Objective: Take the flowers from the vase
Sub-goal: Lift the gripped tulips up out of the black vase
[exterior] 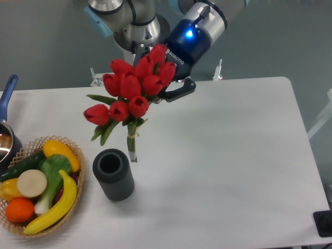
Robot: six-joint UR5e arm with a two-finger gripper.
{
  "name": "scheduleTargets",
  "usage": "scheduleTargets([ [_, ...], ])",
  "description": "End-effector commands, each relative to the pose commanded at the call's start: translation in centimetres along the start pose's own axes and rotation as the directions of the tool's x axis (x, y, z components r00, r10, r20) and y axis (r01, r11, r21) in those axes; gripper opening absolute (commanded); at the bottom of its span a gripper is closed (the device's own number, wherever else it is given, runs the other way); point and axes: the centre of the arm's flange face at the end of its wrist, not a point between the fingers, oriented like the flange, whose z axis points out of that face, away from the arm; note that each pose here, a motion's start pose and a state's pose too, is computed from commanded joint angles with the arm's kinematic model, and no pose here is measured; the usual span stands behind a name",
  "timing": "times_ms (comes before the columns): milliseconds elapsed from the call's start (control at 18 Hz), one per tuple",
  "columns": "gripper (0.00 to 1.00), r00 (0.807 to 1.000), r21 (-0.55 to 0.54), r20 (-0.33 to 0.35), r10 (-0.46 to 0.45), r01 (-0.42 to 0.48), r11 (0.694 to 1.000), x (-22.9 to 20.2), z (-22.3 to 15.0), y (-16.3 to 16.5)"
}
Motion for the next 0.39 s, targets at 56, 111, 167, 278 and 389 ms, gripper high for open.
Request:
scheduleTargets([
  [56,0.36,1.000,0.002,0.001,0.001,-0.001,1.000,-0.02,-0.10,-0.16],
  [111,0.36,1.000,0.003,0.002,0.004,-0.004,1.000,-0.01,-0.15,-0.36],
  [167,0.36,1.000,0.003,0.003,0.004,-0.004,1.000,-0.06,-0.22,-0.36],
  [278,0.36,1.000,0.003,0.003,0.004,-0.004,1.000,-0.13,-0.17,-0.22],
  [389,0.36,1.000,0.004,0.008,0.006,-0.006,1.000,-0.20,-0.41,-0.27],
])
